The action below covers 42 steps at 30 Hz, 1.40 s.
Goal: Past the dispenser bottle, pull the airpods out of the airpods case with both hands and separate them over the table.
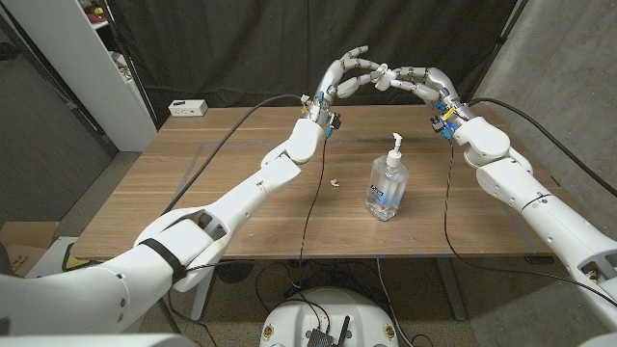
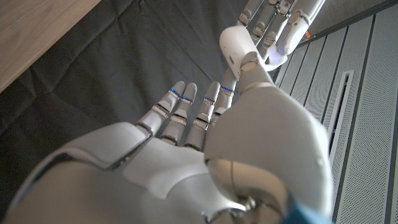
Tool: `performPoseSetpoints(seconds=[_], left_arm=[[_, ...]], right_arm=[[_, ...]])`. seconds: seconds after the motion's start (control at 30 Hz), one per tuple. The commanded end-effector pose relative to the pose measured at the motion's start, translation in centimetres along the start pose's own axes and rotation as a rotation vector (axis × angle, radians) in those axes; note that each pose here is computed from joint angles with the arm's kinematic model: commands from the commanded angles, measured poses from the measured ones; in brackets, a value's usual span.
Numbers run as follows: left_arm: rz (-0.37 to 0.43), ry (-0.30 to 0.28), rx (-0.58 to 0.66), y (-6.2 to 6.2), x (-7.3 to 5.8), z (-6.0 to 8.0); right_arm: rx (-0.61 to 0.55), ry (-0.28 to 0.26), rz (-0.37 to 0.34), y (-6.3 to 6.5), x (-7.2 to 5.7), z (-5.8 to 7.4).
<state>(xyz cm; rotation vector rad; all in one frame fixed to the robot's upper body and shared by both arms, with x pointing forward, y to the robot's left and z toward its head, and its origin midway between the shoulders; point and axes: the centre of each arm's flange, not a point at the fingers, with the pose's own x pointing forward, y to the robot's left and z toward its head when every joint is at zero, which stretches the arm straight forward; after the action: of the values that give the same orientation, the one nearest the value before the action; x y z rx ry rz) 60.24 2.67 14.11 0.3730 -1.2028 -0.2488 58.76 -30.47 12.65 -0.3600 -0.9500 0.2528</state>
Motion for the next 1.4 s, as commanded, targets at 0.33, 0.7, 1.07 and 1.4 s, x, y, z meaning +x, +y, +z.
performPoseSetpoints(seconds=[0.33,0.7,1.07,1.4], left_arm=[[0.003,0.115,-0.017,3.1,-1.8,0.5],[-0.165,0.298,-0.032,5.0,-2.0,-0.5],[-0.317,0.427,0.003,6.1,-2.0,-1.0],[-0.420,0.518,0.069,6.8,-2.3,-1.9]], right_arm=[[-0.002,-0.003,-0.022,-1.4,0.3,-0.2],[-0.008,-0.006,-0.021,-1.6,0.5,0.0],[-0.003,0.004,-0.028,-1.5,0.4,-0.3],[0.002,0.010,-0.031,-1.2,0.4,-0.3]])
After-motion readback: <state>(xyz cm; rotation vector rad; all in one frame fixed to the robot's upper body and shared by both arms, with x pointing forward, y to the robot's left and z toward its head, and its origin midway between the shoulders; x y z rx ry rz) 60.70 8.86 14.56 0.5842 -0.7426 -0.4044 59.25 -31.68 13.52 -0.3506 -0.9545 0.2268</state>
